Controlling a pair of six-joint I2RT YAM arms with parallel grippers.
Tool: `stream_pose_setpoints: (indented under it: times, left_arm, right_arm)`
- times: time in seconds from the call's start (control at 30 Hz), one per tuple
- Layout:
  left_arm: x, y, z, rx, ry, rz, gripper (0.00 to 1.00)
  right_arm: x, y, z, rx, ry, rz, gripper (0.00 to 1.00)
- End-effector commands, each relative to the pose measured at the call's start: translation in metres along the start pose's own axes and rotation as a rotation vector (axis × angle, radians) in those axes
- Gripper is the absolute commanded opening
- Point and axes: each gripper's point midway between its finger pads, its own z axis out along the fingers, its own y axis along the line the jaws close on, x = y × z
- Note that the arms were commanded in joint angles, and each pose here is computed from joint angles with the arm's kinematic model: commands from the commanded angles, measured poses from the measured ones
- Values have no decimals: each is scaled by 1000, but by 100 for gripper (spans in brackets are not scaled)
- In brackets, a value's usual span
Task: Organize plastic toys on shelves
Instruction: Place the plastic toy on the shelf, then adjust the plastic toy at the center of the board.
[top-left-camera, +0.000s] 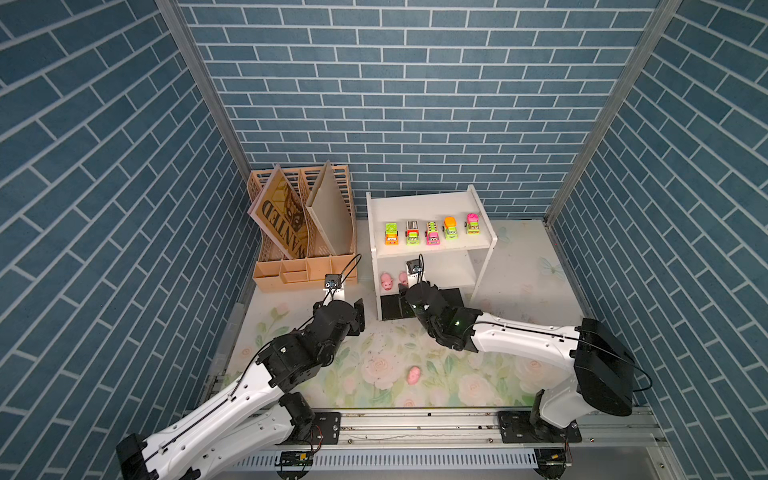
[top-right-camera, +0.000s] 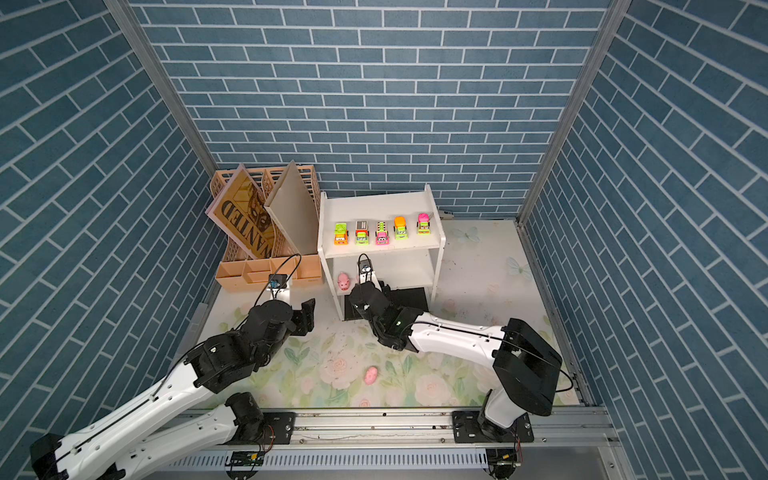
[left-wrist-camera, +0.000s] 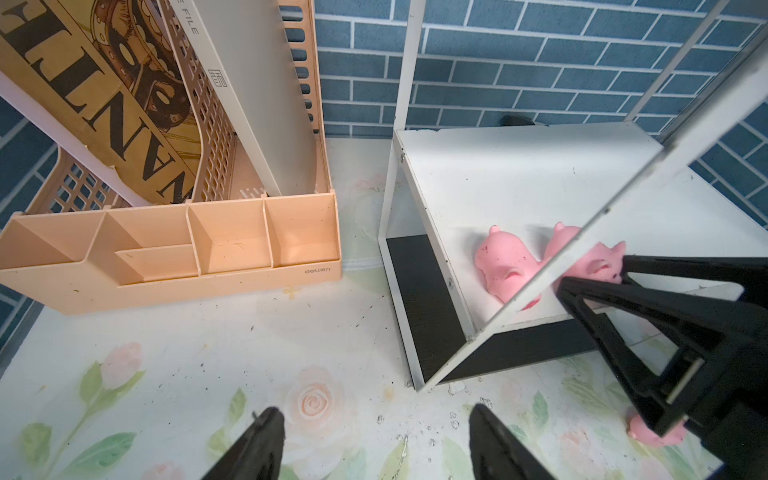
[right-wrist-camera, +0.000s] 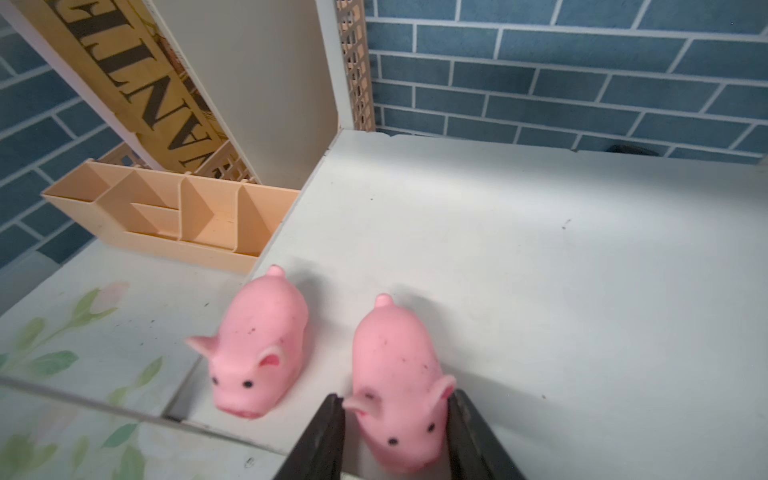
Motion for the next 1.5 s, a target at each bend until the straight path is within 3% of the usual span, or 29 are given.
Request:
stream_pose_setpoints:
  times: [0.0, 0.1, 0.27, 0.43, 0.57, 0.77, 1.07, 1.27, 1.47]
  left_arm:
    - [3, 1, 1, 8, 2, 7, 73]
    - [4, 0, 1, 9, 4, 8, 73]
    - [3, 1, 1, 6, 4, 9, 73]
    - [3, 2, 2, 1, 2, 7, 73]
    - [5, 1, 3, -1, 9, 13, 73]
    - [5, 1, 4, -5, 10, 13, 73]
    - [11, -2, 9, -7, 35, 28, 73]
    - [12, -4, 10, 3, 41, 31, 73]
    - [14, -6, 12, 9, 50, 37, 73]
  right_arm:
    - [10, 20, -7, -152, 37, -3, 46]
    - [2, 23, -15, -186, 3, 8, 48]
    - [-8, 6, -28, -130, -21, 18, 49]
    - [6, 9, -62, -219, -3, 21, 50]
    - [25, 3, -82, -213, 44, 21, 50]
    - [72, 12, -98, -239, 140, 1, 48]
    - [178, 27, -101, -146, 376, 37, 46]
    - [210, 22, -97, -103, 456, 31, 46]
    - [240, -10, -120, -27, 544, 25, 45]
